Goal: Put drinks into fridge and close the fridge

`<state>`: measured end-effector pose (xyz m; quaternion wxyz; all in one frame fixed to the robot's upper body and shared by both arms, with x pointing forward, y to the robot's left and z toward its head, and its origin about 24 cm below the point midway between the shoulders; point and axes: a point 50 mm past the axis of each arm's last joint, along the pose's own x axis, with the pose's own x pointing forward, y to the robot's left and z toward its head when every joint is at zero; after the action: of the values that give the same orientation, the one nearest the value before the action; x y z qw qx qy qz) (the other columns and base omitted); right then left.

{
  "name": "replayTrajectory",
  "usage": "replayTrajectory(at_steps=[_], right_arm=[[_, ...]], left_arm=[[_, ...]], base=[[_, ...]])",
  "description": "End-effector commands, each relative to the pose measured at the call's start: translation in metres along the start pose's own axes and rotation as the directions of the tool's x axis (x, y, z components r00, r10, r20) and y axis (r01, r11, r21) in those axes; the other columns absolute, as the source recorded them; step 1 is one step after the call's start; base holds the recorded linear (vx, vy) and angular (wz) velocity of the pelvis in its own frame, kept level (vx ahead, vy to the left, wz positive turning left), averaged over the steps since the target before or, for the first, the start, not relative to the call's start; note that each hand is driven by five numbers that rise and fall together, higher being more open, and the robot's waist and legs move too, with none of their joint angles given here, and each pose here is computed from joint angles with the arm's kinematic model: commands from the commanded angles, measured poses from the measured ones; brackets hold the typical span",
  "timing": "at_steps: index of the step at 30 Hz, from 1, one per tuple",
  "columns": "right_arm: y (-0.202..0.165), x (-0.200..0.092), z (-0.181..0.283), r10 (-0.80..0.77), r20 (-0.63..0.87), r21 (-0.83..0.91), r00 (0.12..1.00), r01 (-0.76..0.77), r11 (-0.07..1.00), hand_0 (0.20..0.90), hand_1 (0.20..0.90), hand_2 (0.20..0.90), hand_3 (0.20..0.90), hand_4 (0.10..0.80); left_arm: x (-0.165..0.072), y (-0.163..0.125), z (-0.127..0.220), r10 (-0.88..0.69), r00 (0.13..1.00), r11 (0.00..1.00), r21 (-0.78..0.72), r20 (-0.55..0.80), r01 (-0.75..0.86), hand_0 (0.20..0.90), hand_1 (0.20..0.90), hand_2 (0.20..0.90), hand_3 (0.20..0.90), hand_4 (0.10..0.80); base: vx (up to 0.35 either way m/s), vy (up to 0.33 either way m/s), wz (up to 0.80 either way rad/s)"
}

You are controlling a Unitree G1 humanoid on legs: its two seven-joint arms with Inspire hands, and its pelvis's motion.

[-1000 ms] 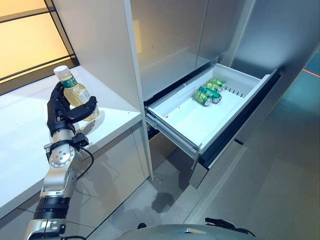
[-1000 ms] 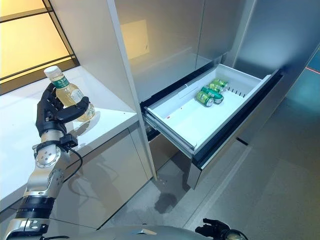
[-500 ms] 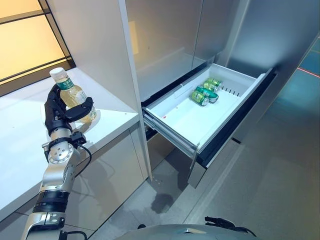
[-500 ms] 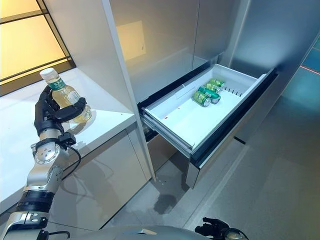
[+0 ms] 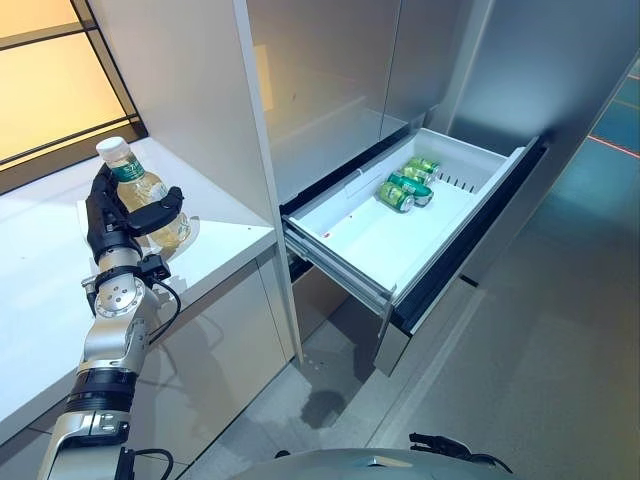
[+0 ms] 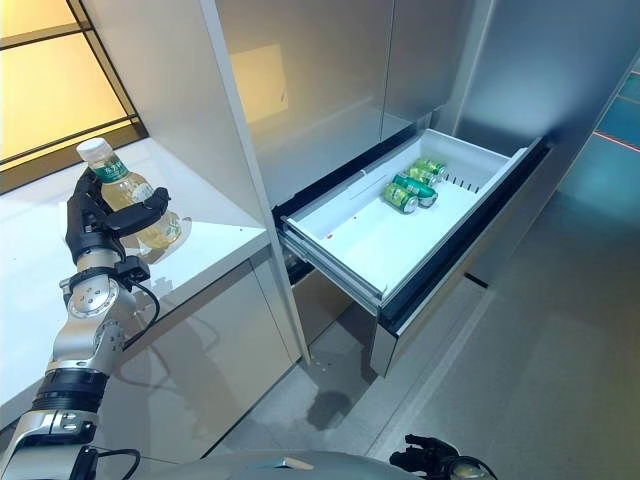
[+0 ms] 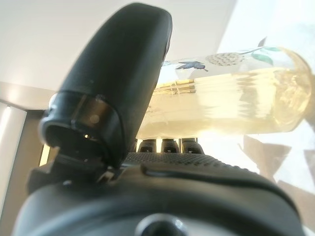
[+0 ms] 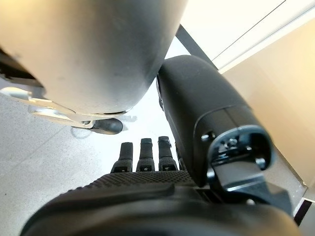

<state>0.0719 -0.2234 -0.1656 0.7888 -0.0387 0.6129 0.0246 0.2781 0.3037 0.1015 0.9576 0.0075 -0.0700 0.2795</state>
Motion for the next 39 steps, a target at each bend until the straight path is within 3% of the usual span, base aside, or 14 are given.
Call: replayTrajectory(at_steps=[1,2,13,18,24,28,39], right_arm=[[-0.012,-0.003,-0.011,-0.018,-0.049,-0.068,0.999,0.015,0.998,0.9,0.9,0.9,0.9,0.8],[-0.012,-0.003,-0.012,-0.018,-0.051,-0.068,0.999,0.014,0.998,0.9,0.9,0.9,0.9,0.8],[-0.013,-0.003,-0.013,-0.014,-0.054,-0.078,0.998,0.009,0.997,0.9,0.9,0.9,0.9,0.8],[-0.013,-0.004,-0.014,-0.006,-0.073,-0.164,0.997,-0.006,0.987,0.9,0.9,0.9,0.9,0.8],[-0.004,-0.003,0.002,0.083,-0.048,-0.484,0.995,-0.096,0.87,0.9,0.9,0.9,0.9,0.8],[0.017,-0.004,0.038,0.193,0.02,-0.684,0.981,-0.127,0.719,0.9,0.9,0.9,0.9,0.8],[0.049,-0.024,0.113,0.325,0.24,-0.852,0.915,0.038,0.522,0.9,0.9,0.9,0.9,0.8]], left_arm=[[0.032,-0.01,0.069,0.004,0.962,0.998,-0.068,0.274,0.015,0.328,0.328,0.328,0.233,0.133],[0.032,-0.01,0.07,0.006,0.962,0.997,-0.071,0.274,0.014,0.3,0.3,0.3,0.2,0.1],[0.034,-0.008,0.073,0.025,0.952,0.996,-0.084,0.304,0.001,0.3,0.3,0.3,0.2,0.1],[0.031,-0.009,0.078,0.032,0.941,0.996,-0.092,0.337,-0.001,0.3,0.3,0.3,0.2,0.1],[0.028,-0.017,0.089,-0.02,0.928,0.995,-0.085,0.371,0.055,0.3,0.3,0.3,0.2,0.1],[0.022,-0.028,0.098,-0.065,0.91,0.989,-0.098,0.41,0.115,0.3,0.3,0.3,0.2,0.1],[0.003,-0.052,0.13,-0.174,0.815,0.951,-0.122,0.552,0.285,0.3,0.3,0.3,0.2,0.1]], base=[[0.013,-0.006,-0.04],[0.015,-0.005,-0.04],[0.002,-0.001,0.0],[0.0,0.0,0.0],[0.0,0.0,0.0],[-0.003,-0.002,0.02],[-0.008,0.002,0.03]])
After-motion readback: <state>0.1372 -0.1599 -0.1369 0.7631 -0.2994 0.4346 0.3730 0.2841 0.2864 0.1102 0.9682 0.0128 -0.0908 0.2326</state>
